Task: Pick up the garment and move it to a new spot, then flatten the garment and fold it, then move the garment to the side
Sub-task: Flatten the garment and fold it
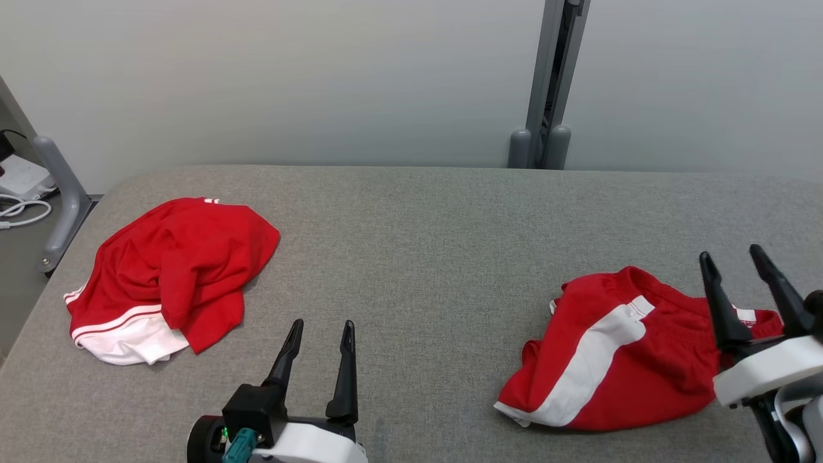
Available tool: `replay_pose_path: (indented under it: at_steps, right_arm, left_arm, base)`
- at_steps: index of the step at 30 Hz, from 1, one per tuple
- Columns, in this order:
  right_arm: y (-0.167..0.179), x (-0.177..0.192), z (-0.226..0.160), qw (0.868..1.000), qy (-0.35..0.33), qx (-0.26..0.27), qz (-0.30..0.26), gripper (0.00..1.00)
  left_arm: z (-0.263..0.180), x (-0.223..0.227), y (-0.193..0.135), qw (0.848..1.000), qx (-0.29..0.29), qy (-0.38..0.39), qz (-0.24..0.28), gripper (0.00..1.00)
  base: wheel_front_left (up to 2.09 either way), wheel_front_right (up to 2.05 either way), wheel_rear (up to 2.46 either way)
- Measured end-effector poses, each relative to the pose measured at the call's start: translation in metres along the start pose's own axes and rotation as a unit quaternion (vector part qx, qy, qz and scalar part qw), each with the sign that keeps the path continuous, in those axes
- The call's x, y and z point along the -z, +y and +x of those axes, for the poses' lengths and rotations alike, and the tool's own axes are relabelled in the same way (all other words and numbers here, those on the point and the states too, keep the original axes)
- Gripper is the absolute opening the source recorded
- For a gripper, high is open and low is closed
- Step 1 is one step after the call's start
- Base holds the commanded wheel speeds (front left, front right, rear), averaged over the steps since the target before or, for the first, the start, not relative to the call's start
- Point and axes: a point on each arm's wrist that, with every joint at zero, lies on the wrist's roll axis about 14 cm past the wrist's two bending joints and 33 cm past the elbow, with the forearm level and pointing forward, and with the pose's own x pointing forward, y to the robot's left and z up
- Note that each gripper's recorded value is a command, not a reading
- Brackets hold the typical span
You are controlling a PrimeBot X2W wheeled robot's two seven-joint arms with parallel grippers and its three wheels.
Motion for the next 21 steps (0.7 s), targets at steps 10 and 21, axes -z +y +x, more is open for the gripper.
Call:
replay_pose_path:
  at_steps: [10,21]
  right_arm:
    - [0.026,0.018,-0.015,1.000,0.016,-0.021,0.002,1.00]
    - [0.027,0.032,-0.010,0.999,0.035,-0.022,0.005,1.00]
  left_arm:
    - [-0.002,0.002,0.003,1.000,-0.005,0.003,0.001,1.00]
    - [-0.005,0.007,0.006,1.000,-0.010,0.011,0.006,1.00]
  base:
    - [0.00,0.00,0.00]
    - [0.00,0.00,0.00]
